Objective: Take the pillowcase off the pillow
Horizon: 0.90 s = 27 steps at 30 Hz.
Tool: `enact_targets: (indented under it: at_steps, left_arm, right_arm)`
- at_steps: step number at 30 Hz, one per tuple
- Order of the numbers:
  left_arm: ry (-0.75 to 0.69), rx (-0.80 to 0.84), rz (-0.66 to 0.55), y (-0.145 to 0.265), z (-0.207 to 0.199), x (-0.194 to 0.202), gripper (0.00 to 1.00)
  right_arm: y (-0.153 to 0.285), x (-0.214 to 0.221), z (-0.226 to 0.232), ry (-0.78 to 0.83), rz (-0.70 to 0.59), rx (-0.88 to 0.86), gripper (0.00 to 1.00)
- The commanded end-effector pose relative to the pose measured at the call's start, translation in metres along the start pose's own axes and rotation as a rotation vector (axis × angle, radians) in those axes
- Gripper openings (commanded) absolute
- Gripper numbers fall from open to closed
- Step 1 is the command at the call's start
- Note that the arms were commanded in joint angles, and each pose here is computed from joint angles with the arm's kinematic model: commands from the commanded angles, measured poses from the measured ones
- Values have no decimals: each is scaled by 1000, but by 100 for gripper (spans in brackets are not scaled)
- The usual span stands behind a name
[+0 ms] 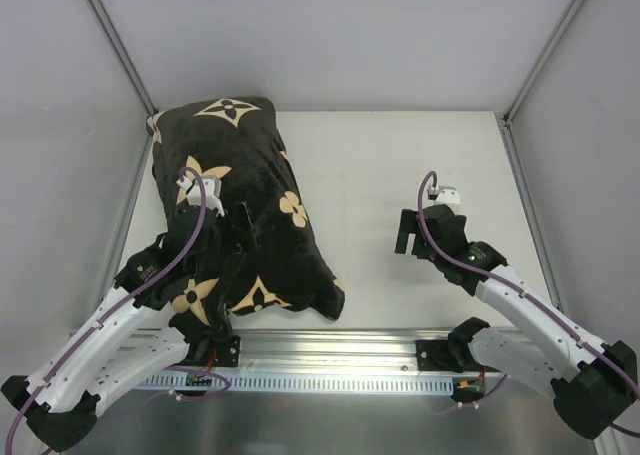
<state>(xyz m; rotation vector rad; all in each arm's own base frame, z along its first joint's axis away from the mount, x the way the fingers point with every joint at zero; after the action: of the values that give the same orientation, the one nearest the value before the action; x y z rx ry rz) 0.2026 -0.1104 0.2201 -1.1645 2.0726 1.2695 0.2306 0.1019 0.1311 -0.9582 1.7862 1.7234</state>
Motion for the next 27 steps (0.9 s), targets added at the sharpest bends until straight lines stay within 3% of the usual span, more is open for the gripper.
enact_targets:
  at_steps: [1, 14, 17, 23, 25, 26, 27]
  left_arm:
    - [-8, 18, 10, 5, -7, -4, 99]
    - [-18, 7, 49, 1, -7, 2, 99]
    - [-53, 18, 108, -4, -10, 12, 99]
    - [-28, -30, 316, -26, -10, 57, 99]
    - [-15, -68, 338, -32, -6, 64, 90]
    - [-15, -76, 337, -34, -5, 64, 68]
    - [-12, -72, 329, -33, -7, 61, 55]
  right_arm:
    - [7, -18, 4, -14, -54, -25, 96]
    - [5, -5, 13, -9, -40, -91, 96]
    - [7, -7, 30, -24, -46, -188, 96]
    - [30, -17, 122, 0, -66, -591, 96]
    - [39, -10, 158, 50, -15, -700, 96]
    - [44, -8, 174, 60, 0, -758, 96]
    - [53, 0, 192, 101, 20, -806, 96]
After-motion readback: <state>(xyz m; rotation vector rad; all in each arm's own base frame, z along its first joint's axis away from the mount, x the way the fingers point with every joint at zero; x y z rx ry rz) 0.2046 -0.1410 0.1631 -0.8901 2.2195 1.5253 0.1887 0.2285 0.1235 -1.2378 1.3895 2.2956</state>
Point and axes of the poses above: each gripper's point midway between its finger pads, its own y axis back along the fingers, its own z axis along the line the jaws close on, x = y × z, the point moved 1 cm from there along y, back along the fingers, and after that the axes turned 14 degrees about y, right-handed, at the moved point
